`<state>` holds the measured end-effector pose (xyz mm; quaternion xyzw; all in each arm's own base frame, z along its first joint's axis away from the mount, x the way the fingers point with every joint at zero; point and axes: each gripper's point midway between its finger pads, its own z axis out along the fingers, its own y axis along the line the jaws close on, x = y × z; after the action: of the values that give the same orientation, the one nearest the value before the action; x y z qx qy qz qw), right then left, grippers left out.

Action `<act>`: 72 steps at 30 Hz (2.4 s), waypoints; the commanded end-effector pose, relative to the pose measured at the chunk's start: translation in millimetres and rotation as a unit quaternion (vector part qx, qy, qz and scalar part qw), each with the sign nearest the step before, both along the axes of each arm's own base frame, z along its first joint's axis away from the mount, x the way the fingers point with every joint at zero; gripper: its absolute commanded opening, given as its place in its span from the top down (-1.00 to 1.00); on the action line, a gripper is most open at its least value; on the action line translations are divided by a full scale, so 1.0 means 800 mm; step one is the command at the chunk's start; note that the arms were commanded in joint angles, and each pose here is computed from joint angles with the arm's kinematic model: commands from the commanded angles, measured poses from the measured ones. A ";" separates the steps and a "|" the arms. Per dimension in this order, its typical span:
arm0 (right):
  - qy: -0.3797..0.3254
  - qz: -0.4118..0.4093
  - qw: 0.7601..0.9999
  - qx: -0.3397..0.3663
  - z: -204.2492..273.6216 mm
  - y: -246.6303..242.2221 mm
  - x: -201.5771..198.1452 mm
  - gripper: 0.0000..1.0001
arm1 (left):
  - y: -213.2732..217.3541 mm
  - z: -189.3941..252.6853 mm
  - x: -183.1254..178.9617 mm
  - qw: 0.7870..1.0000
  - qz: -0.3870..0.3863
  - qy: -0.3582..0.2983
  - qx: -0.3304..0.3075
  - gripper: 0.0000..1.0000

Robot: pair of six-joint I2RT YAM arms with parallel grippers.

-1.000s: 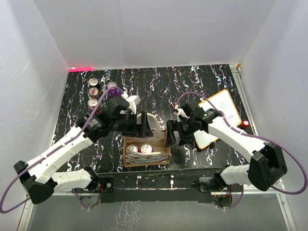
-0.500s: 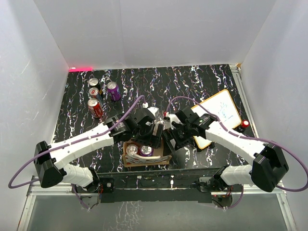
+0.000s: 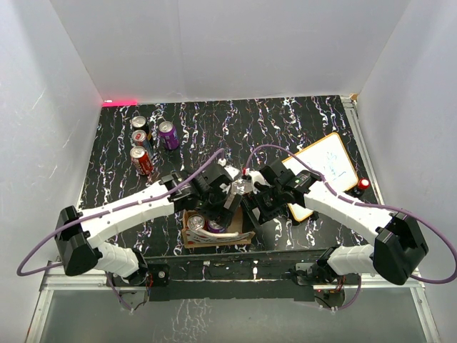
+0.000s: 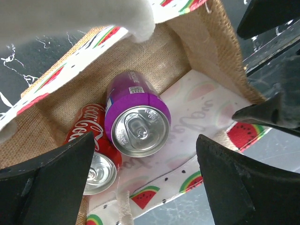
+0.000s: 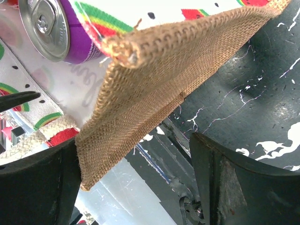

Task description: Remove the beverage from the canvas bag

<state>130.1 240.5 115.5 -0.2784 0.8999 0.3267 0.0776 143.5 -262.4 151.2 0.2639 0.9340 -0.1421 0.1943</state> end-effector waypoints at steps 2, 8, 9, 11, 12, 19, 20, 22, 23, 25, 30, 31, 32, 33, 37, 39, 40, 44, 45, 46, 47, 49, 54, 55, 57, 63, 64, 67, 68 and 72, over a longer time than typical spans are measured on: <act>-0.009 0.001 1.000 0.004 -0.002 0.004 0.005 -0.75 | 0.009 -0.018 -0.014 0.995 -0.088 0.021 0.050 -0.76; -0.008 -0.003 1.000 -0.004 -0.005 0.003 0.007 -0.74 | 0.003 -0.032 -0.006 0.989 -0.132 0.015 0.070 -0.78; -0.010 -0.004 1.000 -0.004 -0.005 0.002 0.008 -0.74 | 0.003 -0.038 -0.006 0.987 -0.140 0.019 0.080 -0.78; -0.011 -0.005 1.000 -0.007 -0.006 0.002 0.009 -0.74 | 0.005 -0.047 -0.005 0.983 -0.153 0.026 0.098 -0.76; -0.011 -0.006 1.000 -0.009 -0.007 0.001 0.009 -0.74 | 0.006 -0.050 -0.004 0.982 -0.156 0.027 0.103 -0.74; -0.036 -0.044 0.998 -0.040 -0.008 -0.009 0.027 -0.74 | 0.018 -0.069 -0.011 0.982 -0.156 0.029 0.106 -0.70; -0.039 -0.052 0.997 -0.046 -0.008 -0.010 0.031 -0.74 | 0.021 -0.072 -0.012 0.982 -0.152 0.030 0.108 -0.72; -0.046 -0.065 0.995 -0.053 -0.006 -0.013 0.039 -0.73 | 0.023 -0.074 -0.011 0.983 -0.146 0.024 0.107 -0.74; -0.049 -0.071 0.995 -0.054 -0.005 -0.013 0.042 -0.73 | 0.023 -0.075 -0.011 0.984 -0.142 0.022 0.104 -0.74; -0.056 -0.082 0.994 -0.053 -0.002 -0.013 0.049 -0.70 | 0.021 -0.079 -0.011 0.985 -0.138 0.021 0.100 -0.74; -0.064 -0.094 0.992 -0.052 0.001 -0.017 0.057 -0.63 | 0.029 -0.092 -0.014 0.987 -0.121 0.027 0.105 -0.72; -0.064 -0.095 0.992 -0.051 0.001 -0.018 0.057 -0.62 | 0.031 -0.092 -0.014 0.987 -0.116 0.025 0.105 -0.71; -0.064 -0.096 0.992 -0.049 0.001 -0.018 0.058 -0.61 | 0.034 -0.093 -0.015 0.988 -0.113 0.024 0.105 -0.68; -0.063 -0.094 0.992 -0.049 -0.001 -0.017 0.057 -0.61 | 0.037 -0.094 -0.016 0.988 -0.110 0.023 0.107 -0.66; -0.059 -0.090 0.993 -0.050 -0.002 -0.017 0.057 -0.60 | 0.047 -0.091 -0.018 0.988 -0.102 0.021 0.115 -0.73; -0.059 -0.088 0.993 -0.049 -0.002 -0.016 0.058 -0.60 | 0.046 -0.088 -0.018 0.989 -0.101 0.018 0.108 -0.75; -0.060 -0.088 0.993 -0.048 -0.001 -0.016 0.058 -0.61 | 0.046 -0.087 -0.018 0.989 -0.099 0.018 0.108 -0.76; -0.059 -0.089 0.993 -0.049 -0.002 -0.016 0.059 -0.62 | 0.052 -0.086 -0.019 0.988 -0.088 0.025 0.122 -0.76; -0.060 -0.090 0.993 -0.050 -0.002 -0.016 0.059 -0.62 | 0.053 -0.086 -0.019 0.989 -0.085 0.025 0.122 -0.74; -0.061 -0.092 0.993 -0.050 -0.002 -0.017 0.059 -0.64 | 0.053 -0.085 -0.019 0.989 -0.082 0.024 0.122 -0.70; -0.063 -0.094 0.992 -0.050 -0.001 -0.018 0.060 -0.65 | 0.053 -0.085 -0.019 0.989 -0.080 0.023 0.120 -0.62; -0.066 -0.094 0.992 -0.050 0.000 -0.018 0.061 -0.67 | 0.052 -0.085 -0.017 0.990 -0.074 0.019 0.117 -0.45; -0.061 -0.089 0.993 -0.048 -0.001 -0.015 0.060 -0.68 | 0.034 -0.079 -0.008 0.993 -0.065 0.008 0.093 -0.12; -0.061 -0.088 0.993 -0.047 -0.001 -0.014 0.061 -0.68 | 0.029 -0.075 -0.004 0.994 -0.064 0.004 0.088 -0.06; -0.063 -0.085 0.993 -0.044 0.002 -0.011 0.063 -0.68 | 0.022 -0.068 0.001 0.995 -0.062 -0.003 0.080 0.06; -0.068 -0.076 0.994 -0.034 0.009 -0.002 0.071 -0.61 | 0.006 -0.038 0.016 0.996 -0.052 -0.024 0.068 0.32; -0.066 -0.075 0.994 -0.033 0.009 0.000 0.072 -0.58 | 0.003 -0.030 0.020 0.996 -0.048 -0.030 0.065 0.36; -0.064 -0.067 0.995 -0.030 0.009 0.005 0.074 -0.49 | 0.001 -0.006 0.027 0.997 -0.033 -0.044 0.058 0.56; -0.063 -0.065 0.995 -0.029 0.008 0.006 0.075 -0.46 | 0.000 0.002 0.030 0.997 -0.027 -0.050 0.054 0.57; -0.059 -0.060 0.996 -0.026 0.006 0.009 0.075 -0.34 | -0.007 0.038 0.037 0.997 -0.007 -0.068 0.025 0.66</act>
<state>172.2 235.9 106.4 -0.2292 0.9305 0.2659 0.1050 164.6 -263.7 134.2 0.3119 0.9263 -0.0771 0.1968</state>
